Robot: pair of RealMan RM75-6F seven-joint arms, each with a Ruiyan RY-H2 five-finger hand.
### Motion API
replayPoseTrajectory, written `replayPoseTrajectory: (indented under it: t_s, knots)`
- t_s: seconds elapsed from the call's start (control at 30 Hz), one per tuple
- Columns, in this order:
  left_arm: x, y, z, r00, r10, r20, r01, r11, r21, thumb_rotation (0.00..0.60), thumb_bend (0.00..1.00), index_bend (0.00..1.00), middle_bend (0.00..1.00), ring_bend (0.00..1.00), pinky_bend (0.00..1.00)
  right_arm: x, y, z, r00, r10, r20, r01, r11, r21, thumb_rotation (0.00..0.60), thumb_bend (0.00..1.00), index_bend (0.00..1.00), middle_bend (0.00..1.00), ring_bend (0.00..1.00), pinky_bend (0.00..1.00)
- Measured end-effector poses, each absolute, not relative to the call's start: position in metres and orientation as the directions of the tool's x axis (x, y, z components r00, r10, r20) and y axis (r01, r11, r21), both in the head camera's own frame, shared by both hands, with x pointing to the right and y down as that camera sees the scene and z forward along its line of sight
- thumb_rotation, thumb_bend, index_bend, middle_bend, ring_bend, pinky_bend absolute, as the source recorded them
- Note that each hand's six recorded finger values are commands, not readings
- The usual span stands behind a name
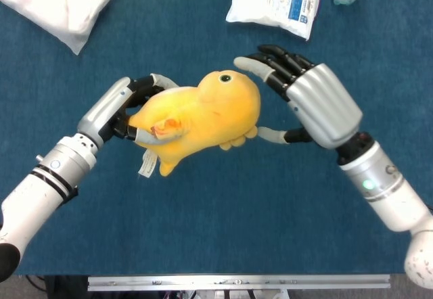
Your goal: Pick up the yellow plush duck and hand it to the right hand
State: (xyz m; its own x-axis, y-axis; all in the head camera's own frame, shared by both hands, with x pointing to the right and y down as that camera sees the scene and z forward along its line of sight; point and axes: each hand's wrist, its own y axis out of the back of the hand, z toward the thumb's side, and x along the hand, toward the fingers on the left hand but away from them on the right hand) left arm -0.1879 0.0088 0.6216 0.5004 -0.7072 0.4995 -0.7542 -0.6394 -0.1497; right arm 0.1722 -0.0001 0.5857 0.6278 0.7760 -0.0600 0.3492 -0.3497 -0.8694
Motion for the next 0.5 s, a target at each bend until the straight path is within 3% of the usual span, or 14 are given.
replayPoseTrajectory:
  t_s: [0.13,0.23,0.4,0.5]
  knots:
    - [-0.185,0.009,0.621,0.509,-0.698,0.504,-0.755,-0.643,-0.128,0.600,0.21,0.53,0.48,0.41,0.64,0.162,-0.001,0.591,0.632,0.771,-0.073,0.355,-0.373,-0.857,0.600,0.01,0.17,0.23,0.14,0.33]
    - [-0.183,0.008,0.621,0.514,-0.691,0.508,-0.756,-0.645,-0.112,0.600,0.21,0.53,0.48,0.41,0.64,0.154,0.000,0.594,0.640,0.764,-0.079,0.355,-0.386,-0.851,0.600,0.08,0.18,0.24,0.15,0.33]
    - [-0.181,0.007,0.620,0.521,-0.684,0.511,-0.758,-0.646,-0.092,0.600,0.21,0.52,0.48,0.41,0.64,0.147,0.001,0.596,0.648,0.758,-0.073,0.349,-0.382,-0.856,0.600,0.39,0.37,0.37,0.28,0.51]
    - [-0.181,0.007,0.619,0.527,-0.680,0.509,-0.756,-0.649,-0.085,0.600,0.21,0.49,0.46,0.40,0.64,0.145,0.000,0.600,0.649,0.757,-0.076,0.356,-0.391,-0.849,0.600,0.51,0.49,0.44,0.37,0.61]
